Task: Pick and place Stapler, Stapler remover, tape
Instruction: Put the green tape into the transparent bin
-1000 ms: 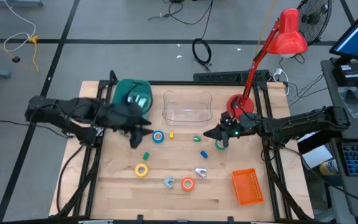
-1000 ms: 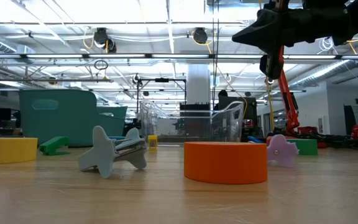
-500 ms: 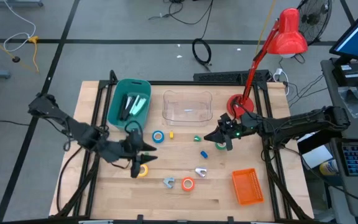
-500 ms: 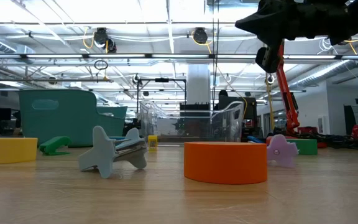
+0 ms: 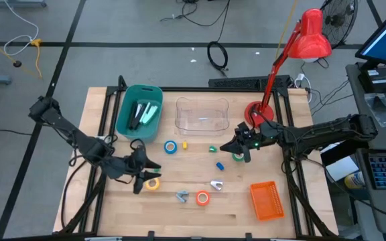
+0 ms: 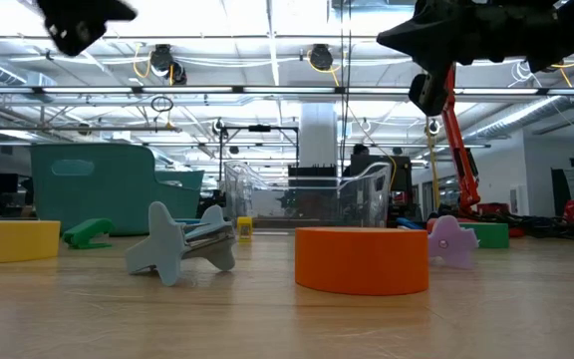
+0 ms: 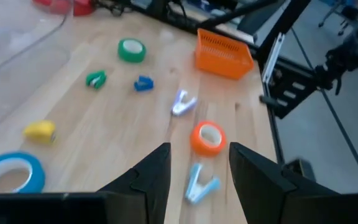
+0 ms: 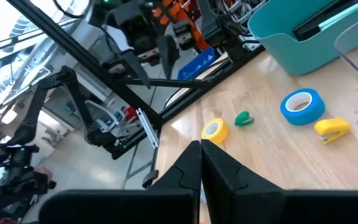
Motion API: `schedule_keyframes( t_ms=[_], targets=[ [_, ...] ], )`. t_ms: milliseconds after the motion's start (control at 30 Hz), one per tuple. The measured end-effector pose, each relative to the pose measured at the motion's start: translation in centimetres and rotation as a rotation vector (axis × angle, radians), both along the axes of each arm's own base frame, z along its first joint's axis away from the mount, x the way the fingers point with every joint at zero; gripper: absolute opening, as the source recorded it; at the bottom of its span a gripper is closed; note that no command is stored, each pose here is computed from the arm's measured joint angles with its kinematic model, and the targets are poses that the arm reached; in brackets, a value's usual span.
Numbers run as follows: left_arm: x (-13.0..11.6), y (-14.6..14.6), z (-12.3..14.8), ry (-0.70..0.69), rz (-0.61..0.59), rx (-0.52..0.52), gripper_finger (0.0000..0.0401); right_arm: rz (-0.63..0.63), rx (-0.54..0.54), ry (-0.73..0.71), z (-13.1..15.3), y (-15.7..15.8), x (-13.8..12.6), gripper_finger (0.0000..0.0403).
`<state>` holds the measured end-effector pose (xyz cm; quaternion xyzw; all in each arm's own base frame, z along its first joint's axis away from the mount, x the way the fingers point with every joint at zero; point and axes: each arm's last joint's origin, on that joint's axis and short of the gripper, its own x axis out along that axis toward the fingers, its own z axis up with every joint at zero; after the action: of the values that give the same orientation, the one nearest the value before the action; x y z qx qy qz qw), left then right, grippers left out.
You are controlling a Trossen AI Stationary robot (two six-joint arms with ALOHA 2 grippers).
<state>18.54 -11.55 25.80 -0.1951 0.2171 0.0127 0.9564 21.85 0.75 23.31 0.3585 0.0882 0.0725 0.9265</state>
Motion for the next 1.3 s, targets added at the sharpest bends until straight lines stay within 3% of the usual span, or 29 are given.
schedule_keyframes(
  t_ms=[433, 667, 833, 1033, 1167, 1300],
  targets=[
    [-3.8, 1.9, -4.3, 0.019, -0.025, -0.015, 0.0163, 0.024, -0.012, 0.074, -0.7, 0.0, -0.1, 0.0],
    [-5.7, 3.7, -3.4, -0.046, -0.041, -0.007, 0.0163, 0.046, -0.1, 0.061, -0.8, -0.6, -0.2, 0.0],
    [-6.8, 5.0, -2.7, -0.074, -0.063, 0.003, 0.0163, 0.089, -0.098, 0.073, -1.0, -0.9, -0.2, 0.0],
    [-7.2, 5.9, -2.7, -0.059, -0.042, 0.01, 0.0163, 0.159, -0.071, 0.234, -0.6, -0.5, -0.1, 0.0],
    [-7.5, 6.4, -2.6, -0.064, -0.021, 0.015, 0.0163, 0.193, -0.122, 0.372, 1.8, -0.2, 0.0, 0.0],
    [-7.9, 6.9, -2.5, -0.075, -0.01, 0.02, 0.0163, 0.152, -0.192, 0.606, 3.7, -0.1, -0.7, 0.0]
  ],
)
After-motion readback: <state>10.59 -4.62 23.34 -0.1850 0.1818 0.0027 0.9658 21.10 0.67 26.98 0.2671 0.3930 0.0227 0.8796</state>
